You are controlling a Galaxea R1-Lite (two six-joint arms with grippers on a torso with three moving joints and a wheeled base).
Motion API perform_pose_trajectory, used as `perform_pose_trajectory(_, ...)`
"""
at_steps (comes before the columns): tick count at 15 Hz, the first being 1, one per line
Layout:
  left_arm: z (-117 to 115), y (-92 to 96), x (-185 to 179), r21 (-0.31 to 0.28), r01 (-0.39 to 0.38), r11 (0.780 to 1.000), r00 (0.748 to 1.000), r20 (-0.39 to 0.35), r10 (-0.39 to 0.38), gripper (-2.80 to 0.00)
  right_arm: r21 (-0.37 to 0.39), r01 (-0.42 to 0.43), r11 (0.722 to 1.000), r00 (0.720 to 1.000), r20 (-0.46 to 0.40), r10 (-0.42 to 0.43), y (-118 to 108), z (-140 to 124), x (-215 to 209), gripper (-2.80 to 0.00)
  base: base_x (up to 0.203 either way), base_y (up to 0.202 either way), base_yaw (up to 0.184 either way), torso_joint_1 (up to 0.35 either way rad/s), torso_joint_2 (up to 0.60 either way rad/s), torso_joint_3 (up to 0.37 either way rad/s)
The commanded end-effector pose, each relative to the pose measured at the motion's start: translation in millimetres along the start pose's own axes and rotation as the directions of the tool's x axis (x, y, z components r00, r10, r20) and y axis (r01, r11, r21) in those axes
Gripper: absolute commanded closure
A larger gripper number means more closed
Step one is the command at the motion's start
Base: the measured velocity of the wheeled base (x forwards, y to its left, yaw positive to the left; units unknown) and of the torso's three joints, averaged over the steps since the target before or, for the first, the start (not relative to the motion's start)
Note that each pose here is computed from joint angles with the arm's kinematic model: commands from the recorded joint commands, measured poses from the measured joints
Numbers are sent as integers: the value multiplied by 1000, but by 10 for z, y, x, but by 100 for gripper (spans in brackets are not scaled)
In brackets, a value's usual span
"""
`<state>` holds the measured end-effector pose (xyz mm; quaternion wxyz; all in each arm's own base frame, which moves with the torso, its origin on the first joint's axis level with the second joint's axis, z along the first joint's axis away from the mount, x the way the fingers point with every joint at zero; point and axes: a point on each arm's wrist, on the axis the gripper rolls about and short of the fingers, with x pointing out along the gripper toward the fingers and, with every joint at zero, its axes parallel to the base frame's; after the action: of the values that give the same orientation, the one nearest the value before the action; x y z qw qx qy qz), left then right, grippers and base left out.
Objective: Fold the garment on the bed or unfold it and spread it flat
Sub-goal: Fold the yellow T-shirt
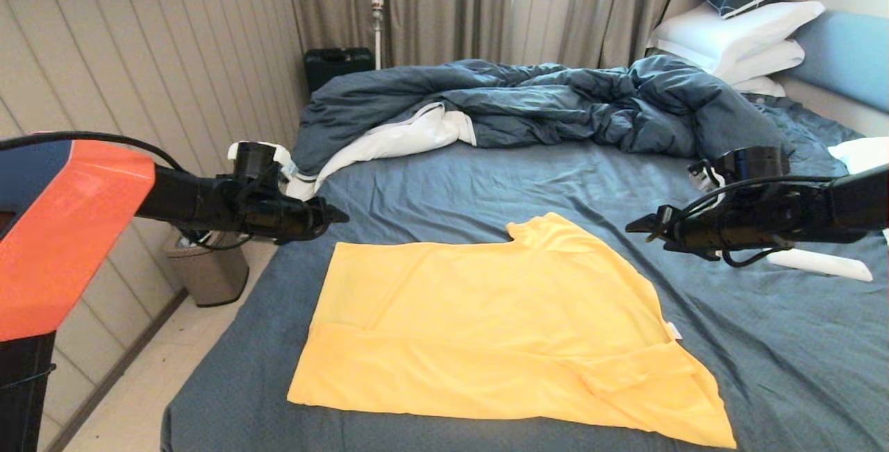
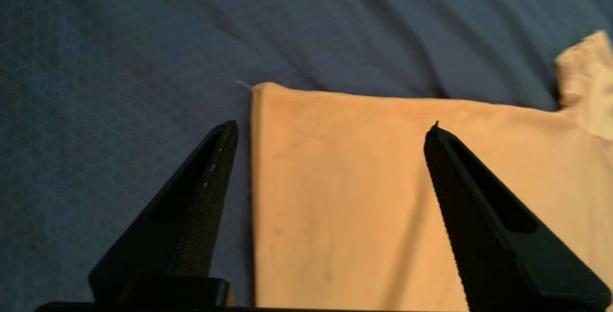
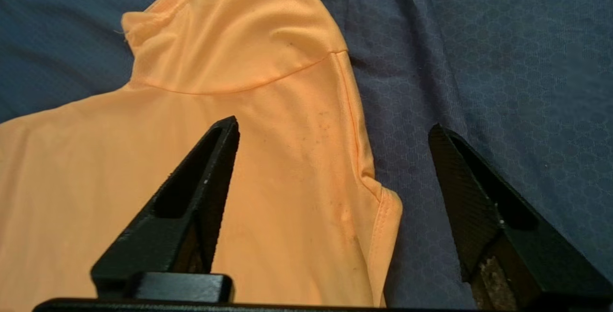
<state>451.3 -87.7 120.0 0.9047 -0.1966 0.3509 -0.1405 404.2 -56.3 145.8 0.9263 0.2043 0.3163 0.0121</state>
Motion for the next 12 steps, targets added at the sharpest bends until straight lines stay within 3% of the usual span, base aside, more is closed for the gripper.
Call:
perform_pose_trajectory(1,-109,116,216,-12,-19,1000,999,-40,18,-280,5,2,1000,1000,-12,-1,-25,-25,62,-280,0,0,0,0,0,0)
perform_pose_trajectory(6,-232,213,375,1,-32,999,996,-82,32,-280,7,5,1000,1000,-23,-5,-42,-56,88,-280,0,0,0,0,0,0)
perform_pose_trajectory(12,-293,171,507,11,-20,1000,995,-96,21,-280,13,12,1000,999,-38,-11,-70,-98,94,-280,0,0,0,0,0,0)
